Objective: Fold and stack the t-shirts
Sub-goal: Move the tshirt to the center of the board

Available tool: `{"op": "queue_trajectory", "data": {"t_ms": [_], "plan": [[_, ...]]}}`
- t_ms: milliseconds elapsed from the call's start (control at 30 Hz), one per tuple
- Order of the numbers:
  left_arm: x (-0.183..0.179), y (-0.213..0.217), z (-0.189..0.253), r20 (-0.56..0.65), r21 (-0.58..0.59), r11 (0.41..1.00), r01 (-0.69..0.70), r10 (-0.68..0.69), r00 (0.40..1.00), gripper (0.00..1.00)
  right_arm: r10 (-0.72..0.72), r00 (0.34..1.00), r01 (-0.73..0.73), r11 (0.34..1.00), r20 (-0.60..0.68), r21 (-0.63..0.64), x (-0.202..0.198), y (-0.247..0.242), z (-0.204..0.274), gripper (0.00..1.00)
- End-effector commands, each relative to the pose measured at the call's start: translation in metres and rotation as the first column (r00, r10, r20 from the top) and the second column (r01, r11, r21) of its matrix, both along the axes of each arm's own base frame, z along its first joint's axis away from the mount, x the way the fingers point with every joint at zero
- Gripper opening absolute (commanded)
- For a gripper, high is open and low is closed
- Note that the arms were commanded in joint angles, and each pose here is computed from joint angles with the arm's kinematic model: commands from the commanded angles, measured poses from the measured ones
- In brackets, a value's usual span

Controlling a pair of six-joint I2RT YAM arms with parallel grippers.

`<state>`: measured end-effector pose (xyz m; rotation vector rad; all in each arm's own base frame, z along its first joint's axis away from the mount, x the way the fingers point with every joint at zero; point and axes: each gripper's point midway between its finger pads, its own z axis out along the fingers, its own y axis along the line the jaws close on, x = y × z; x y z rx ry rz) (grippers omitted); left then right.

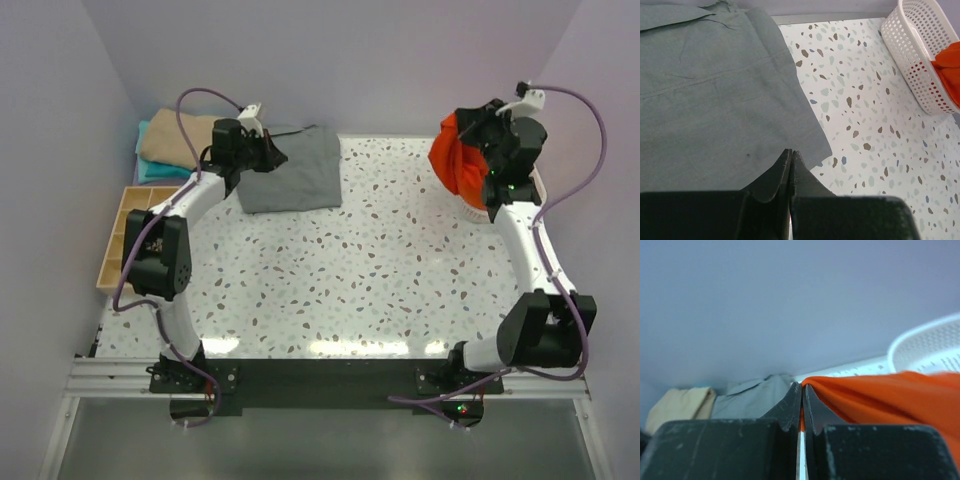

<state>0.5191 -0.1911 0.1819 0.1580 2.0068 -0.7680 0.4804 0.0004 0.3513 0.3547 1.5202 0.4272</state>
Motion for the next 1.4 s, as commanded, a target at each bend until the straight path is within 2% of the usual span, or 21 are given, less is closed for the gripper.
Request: {"op": "queue_trajectory", "data": {"t_ms": [0,133,300,467,500,600,667,700,733,767,800,900,967,1000,1067,1133,1200,1233,1300,1333,1367], "plan": [[0.005,-0.007,0.015,0.041,-0.012,1.000,0.007,-0.006,0.999,0.00,0.355,0.905,-0.321,0.931,0.235,-0.173,-0.054,0.093,0.129,0.00],[0.000,-0.001,0.024,0.057,-0.021,0.999,-0.036,0.037,0.998,0.00,0.542,0.801,-0.477,0.835,0.255,-0.276,-0.112,0.151,0.169,0.00],[-0.010,0.008,0.035,0.069,-0.038,0.995,-0.092,0.095,0.993,0.00,0.670,0.692,-0.603,0.741,0.269,-0.294,-0.165,0.175,0.194,0.00],[-0.038,0.029,0.061,0.106,-0.057,0.978,-0.199,0.204,0.973,0.00,0.782,0.595,-0.758,0.623,0.183,-0.194,-0.204,0.196,0.160,0.00],[-0.052,0.036,0.067,0.115,-0.056,0.974,-0.217,0.223,0.968,0.00,0.789,0.603,-0.775,0.615,0.120,-0.148,-0.199,0.198,0.127,0.00],[-0.080,0.054,0.068,0.114,-0.038,0.958,-0.283,0.285,0.952,0.00,0.763,0.641,-0.767,0.641,-0.083,-0.030,-0.191,0.195,0.040,0.00],[-0.095,0.057,0.064,0.101,-0.033,0.955,-0.293,0.295,0.950,0.03,0.746,0.632,-0.756,0.653,-0.211,0.043,-0.191,0.191,-0.015,0.00],[-0.111,0.059,0.056,0.091,-0.027,0.955,-0.295,0.296,0.951,0.05,0.733,0.606,-0.746,0.659,-0.309,0.099,-0.194,0.190,-0.062,0.04],[-0.120,0.057,0.051,0.085,-0.019,0.957,-0.290,0.291,0.953,0.10,0.722,0.591,-0.740,0.663,-0.359,0.116,-0.198,0.187,-0.086,0.18],[-0.126,0.058,0.047,0.086,-0.008,0.954,-0.298,0.298,0.951,0.12,0.637,0.637,-0.682,0.728,-0.434,0.068,-0.190,0.172,-0.113,0.31],[-0.137,0.061,0.040,0.090,0.011,0.954,-0.300,0.297,0.950,0.14,0.585,0.636,-0.650,0.758,-0.504,0.060,-0.194,0.162,-0.142,0.34],[-0.154,0.055,0.027,0.081,0.065,0.962,-0.264,0.259,0.963,0.26,0.425,0.694,-0.559,0.827,-0.581,-0.063,-0.189,0.132,-0.167,0.49],[-0.164,0.046,0.016,0.035,0.089,0.971,-0.220,0.218,0.975,0.25,0.388,0.689,-0.542,0.836,-0.612,-0.081,-0.192,0.125,-0.169,0.46],[-0.169,0.042,0.006,-0.003,0.101,0.974,-0.203,0.204,0.979,0.25,0.378,0.700,-0.531,0.842,-0.606,-0.089,-0.188,0.124,-0.161,0.57],[-0.180,0.027,-0.005,-0.039,0.107,0.984,-0.142,0.147,0.988,0.23,0.394,0.667,-0.548,0.835,-0.633,-0.058,-0.196,0.127,-0.160,0.58],[-0.196,0.012,-0.022,-0.084,0.129,0.988,-0.086,0.098,0.992,0.22,0.493,0.602,-0.625,0.780,-0.628,0.013,-0.208,0.147,-0.155,0.58],[-0.209,0.006,-0.037,-0.133,0.143,0.988,-0.055,0.075,0.988,0.18,0.562,0.520,-0.689,0.721,-0.643,0.072,-0.219,0.163,-0.158,0.56],[-0.216,0.000,-0.044,-0.152,0.148,0.988,-0.037,0.059,0.987,0.17,0.605,0.440,-0.741,0.662,-0.664,0.112,-0.236,0.178,-0.163,0.55],[-0.228,-0.004,-0.062,-0.207,0.149,0.989,-0.020,0.051,0.977,0.15,0.614,0.351,-0.783,0.607,-0.707,0.137,-0.250,0.193,-0.178,0.54],[-0.235,-0.010,-0.067,-0.222,0.149,0.989,0.000,0.034,0.974,0.15,0.630,0.295,-0.821,0.552,-0.718,0.147,-0.264,0.209,-0.184,0.54],[-0.240,-0.011,-0.078,-0.240,0.156,0.988,0.009,0.029,0.970,0.14,0.621,0.283,-0.824,0.548,-0.731,0.146,-0.267,0.215,-0.190,0.54]]}}
